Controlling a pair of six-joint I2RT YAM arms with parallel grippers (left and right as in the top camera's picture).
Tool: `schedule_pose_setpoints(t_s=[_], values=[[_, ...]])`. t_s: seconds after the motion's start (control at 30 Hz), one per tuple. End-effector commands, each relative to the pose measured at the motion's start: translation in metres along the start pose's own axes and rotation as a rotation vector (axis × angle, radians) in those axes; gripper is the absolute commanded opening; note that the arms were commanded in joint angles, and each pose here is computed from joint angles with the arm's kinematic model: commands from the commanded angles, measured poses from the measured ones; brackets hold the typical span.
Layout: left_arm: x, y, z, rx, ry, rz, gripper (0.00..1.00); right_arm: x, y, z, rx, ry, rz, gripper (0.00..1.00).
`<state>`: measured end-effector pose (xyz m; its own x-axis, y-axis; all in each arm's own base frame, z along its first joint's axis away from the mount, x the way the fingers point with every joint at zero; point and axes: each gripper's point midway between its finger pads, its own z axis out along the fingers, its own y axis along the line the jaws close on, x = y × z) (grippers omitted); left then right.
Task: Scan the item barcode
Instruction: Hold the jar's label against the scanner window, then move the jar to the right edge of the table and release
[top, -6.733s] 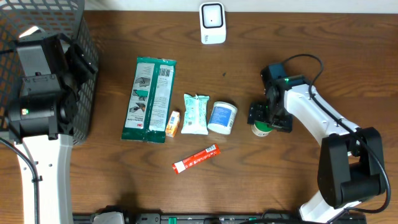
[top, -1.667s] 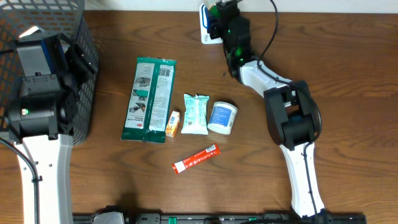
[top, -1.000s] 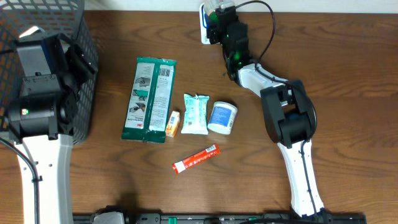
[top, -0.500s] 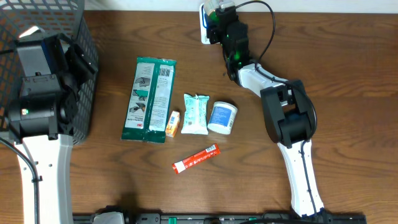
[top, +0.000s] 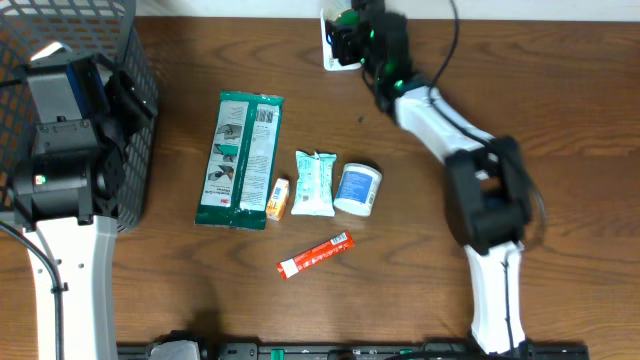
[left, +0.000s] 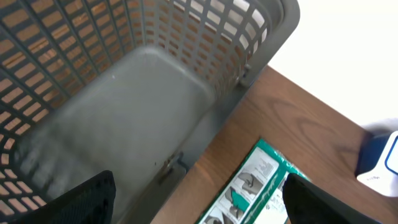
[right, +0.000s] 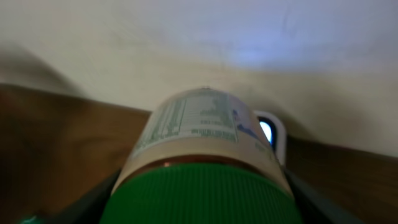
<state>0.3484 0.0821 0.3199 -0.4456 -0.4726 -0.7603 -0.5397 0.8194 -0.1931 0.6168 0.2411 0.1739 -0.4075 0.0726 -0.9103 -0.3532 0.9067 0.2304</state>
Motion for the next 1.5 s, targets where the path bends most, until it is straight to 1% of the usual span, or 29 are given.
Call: schedule_pose_setpoints(t_s=[0.0,0.17,0.27,0.37,0.43,0.47,0.53,0.6,0.73,0.9,1.03,1.17,1.27,1.3,1.33,1.4,1.47], values=[[-0.002,0.002,0.000,-0.010,-0.005,0.000,0.84,-0.114,0.015,-0.106,-0.001,-0.083,0.009,0.01],[-0.002,0.002,0.000,-0.010,-0.005,0.000,0.84,-0.106,-0.026,-0.199,0.187,0.116,0.016,0.01],[-0.002,0.002,0.000,-0.010,-0.005,0.000,0.84,-0.084,-0.070,-0.255,0.343,0.252,0.071,0.01],[-0.002,0.002,0.000,-0.010,-0.005,0.000,0.84,-0.050,-0.113,-0.303,0.474,0.411,0.150,0.01],[-0.002,0.002,0.000,-0.010,-0.005,0.000,0.84,-0.020,-0.141,-0.335,0.547,0.545,0.204,0.01],[-0.002,0.002,0.000,-0.010,-0.005,0.000,0.84,-0.004,-0.155,-0.350,0.583,0.610,0.244,0.01],[-0.002,0.002,0.000,-0.010,-0.005,0.000,0.84,0.022,-0.182,-0.374,0.647,0.691,0.342,0.01],[-0.002,0.002,0.000,-0.010,-0.005,0.000,0.84,0.044,-0.206,-0.387,0.685,0.713,0.426,0.01],[-0.002,0.002,0.000,-0.010,-0.005,0.000,0.84,0.097,-0.256,-0.407,0.804,0.689,0.633,0.01],[-0.002,0.002,0.000,-0.010,-0.005,0.000,0.84,0.162,-0.301,-0.428,0.943,0.599,0.852,0.01],[-0.002,0.002,0.000,-0.010,-0.005,0.000,0.84,0.204,-0.313,-0.430,0.963,0.541,0.942,0.01],[-0.002,0.002,0.000,-0.010,-0.005,0.000,0.84,0.228,-0.306,-0.423,0.925,0.541,0.968,0.02],[-0.002,0.002,0.000,-0.010,-0.005,0.000,0.84,0.232,-0.305,-0.422,0.925,0.544,0.970,0.14],[-0.002,0.002,0.000,-0.010,-0.005,0.000,0.84,0.232,-0.305,-0.422,0.924,0.544,0.970,0.26],[-0.002,0.002,0.000,-0.010,-0.005,0.000,0.84,0.232,-0.305,-0.422,0.922,0.544,0.971,0.49],[-0.002,0.002,0.000,-0.010,-0.005,0.000,0.84,0.233,-0.305,-0.423,0.924,0.547,0.971,0.99],[-0.002,0.002,0.000,-0.010,-0.005,0.000,0.84,0.233,-0.304,-0.423,0.924,0.552,0.974,0.99]])
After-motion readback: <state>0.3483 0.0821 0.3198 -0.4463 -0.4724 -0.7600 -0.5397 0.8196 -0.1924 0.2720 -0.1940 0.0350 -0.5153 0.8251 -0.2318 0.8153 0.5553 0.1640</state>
